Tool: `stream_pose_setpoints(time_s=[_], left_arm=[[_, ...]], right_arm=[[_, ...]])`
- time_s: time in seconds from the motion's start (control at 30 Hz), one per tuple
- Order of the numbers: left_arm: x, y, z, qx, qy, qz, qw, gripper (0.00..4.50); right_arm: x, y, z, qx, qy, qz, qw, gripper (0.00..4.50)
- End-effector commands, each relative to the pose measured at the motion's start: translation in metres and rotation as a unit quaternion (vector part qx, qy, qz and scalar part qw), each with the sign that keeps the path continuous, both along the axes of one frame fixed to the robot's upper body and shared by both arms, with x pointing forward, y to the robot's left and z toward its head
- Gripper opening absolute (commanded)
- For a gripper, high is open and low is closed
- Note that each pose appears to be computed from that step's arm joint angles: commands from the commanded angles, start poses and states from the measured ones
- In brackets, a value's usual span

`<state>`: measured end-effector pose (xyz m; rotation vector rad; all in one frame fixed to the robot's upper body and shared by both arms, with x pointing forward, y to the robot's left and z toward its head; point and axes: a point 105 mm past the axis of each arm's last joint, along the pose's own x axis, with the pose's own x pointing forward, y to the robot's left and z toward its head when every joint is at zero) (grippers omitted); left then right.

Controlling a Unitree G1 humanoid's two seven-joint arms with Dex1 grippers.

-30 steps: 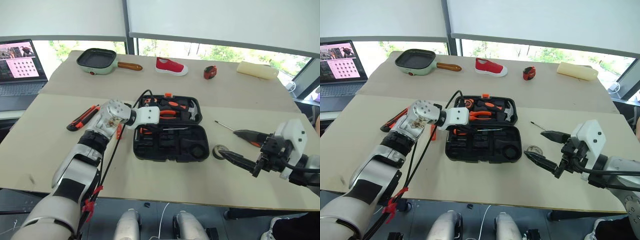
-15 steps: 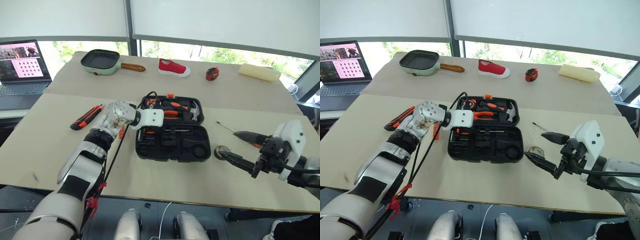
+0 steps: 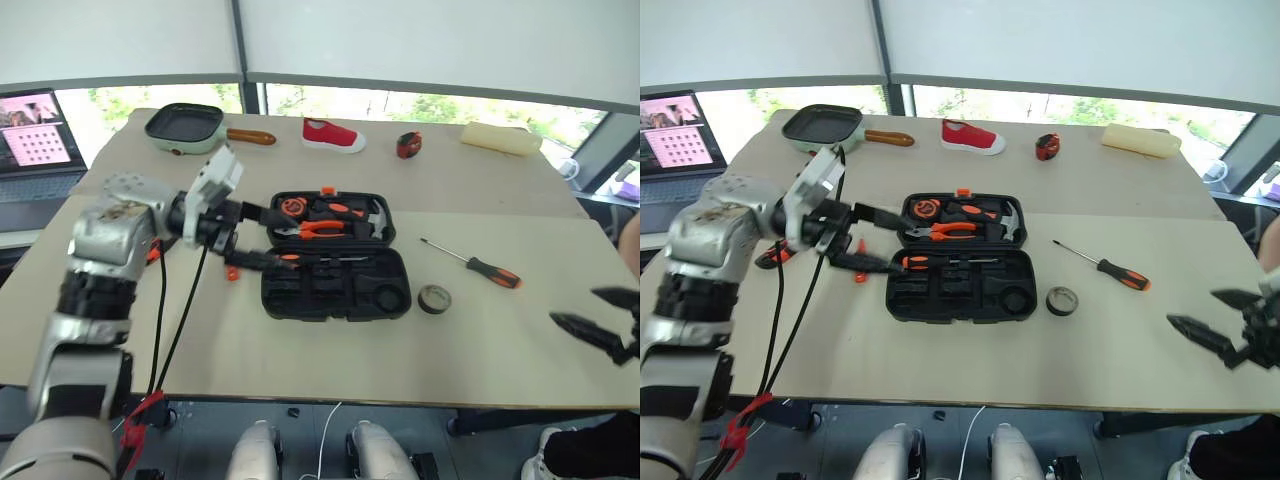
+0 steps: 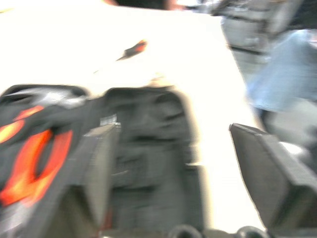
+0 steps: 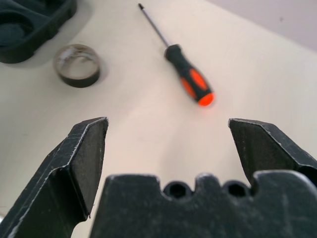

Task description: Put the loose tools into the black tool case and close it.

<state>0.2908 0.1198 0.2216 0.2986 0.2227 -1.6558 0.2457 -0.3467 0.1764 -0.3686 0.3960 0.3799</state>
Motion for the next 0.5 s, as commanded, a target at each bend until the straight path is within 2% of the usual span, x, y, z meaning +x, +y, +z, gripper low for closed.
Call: stream_pose_setpoints(time_s=[0.03, 0.3, 0.4, 0.5], left_arm=[[-0.017, -0.006, 0.003, 0.005, -0.015, -0.022, 1.000, 4.47], [-0.026, -0.009, -0.005, 0.018, -0.041, 0.002, 0.999, 4.47], [-0.028, -0.008, -0.004, 0.020, -0.045, 0.008, 0.999, 4.47], [-0.028, -0.008, -0.004, 0.024, -0.052, 0.013, 0.998, 4.47]], right_arm=[[0.028, 0.003, -0.008, -0.025, 0.002, 0.021, 0.999, 4.50], [0.095, 0.007, -0.043, -0.094, 0.030, 0.024, 0.995, 4.50], [0.109, 0.002, -0.051, -0.096, 0.039, 0.000, 0.995, 4.50], [0.113, 0.005, -0.061, -0.081, 0.063, 0.006, 0.995, 4.50]])
